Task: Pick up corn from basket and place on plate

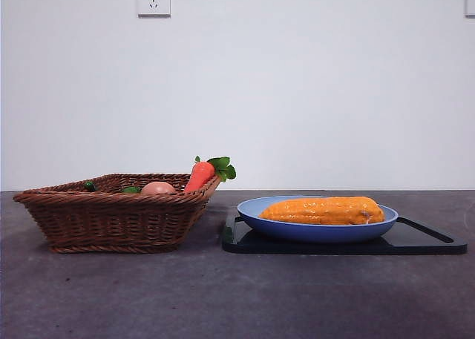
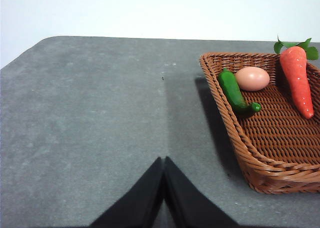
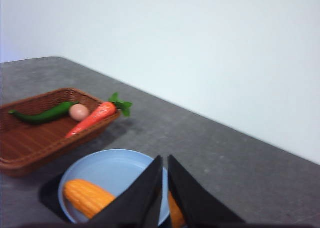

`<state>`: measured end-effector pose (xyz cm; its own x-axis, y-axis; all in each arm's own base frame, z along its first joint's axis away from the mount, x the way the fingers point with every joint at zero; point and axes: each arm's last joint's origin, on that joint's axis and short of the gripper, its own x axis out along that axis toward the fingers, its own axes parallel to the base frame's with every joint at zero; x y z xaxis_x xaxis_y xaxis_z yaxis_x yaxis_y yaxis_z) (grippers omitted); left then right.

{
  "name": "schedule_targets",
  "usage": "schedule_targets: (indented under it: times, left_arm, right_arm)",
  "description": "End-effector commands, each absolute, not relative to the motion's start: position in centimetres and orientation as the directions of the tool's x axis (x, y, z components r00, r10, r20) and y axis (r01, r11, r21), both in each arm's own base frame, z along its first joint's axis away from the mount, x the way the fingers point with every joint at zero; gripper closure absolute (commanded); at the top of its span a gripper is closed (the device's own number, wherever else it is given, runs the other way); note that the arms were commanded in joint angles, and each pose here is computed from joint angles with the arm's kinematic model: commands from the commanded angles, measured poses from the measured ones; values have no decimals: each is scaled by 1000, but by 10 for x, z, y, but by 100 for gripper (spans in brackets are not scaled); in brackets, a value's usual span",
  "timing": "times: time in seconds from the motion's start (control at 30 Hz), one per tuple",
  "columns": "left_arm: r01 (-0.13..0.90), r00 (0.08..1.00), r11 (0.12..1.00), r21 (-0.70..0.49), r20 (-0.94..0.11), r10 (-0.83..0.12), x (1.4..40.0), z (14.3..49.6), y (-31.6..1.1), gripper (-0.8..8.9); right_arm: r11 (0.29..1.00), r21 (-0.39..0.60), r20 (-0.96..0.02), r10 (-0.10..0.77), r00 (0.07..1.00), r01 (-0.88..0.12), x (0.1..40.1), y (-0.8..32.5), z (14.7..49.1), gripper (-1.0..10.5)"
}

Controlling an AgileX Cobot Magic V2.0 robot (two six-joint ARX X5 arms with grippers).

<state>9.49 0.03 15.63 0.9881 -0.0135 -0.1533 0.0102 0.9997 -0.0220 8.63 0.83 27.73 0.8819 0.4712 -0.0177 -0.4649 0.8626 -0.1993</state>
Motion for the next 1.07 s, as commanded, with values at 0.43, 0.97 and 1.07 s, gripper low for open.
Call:
schedule_targets:
  times: [0.43,0.97,1.07]
  left_arm:
    - [4,983,1000,-28,-184,-9,96,147,1,810]
    - [4,983,1000,-28,-184,-9,96,147,1,810]
    - [4,983,1000,-28,-184,-9,96,147,1,810]
  right_arm:
    - [956,-60,-53,285,957,-288,94,3,181,945]
    - [992,15,-131,128,983,-127,96,-2,153,945]
    - [992,16,-134,129,983,-128,96,-1,153,945]
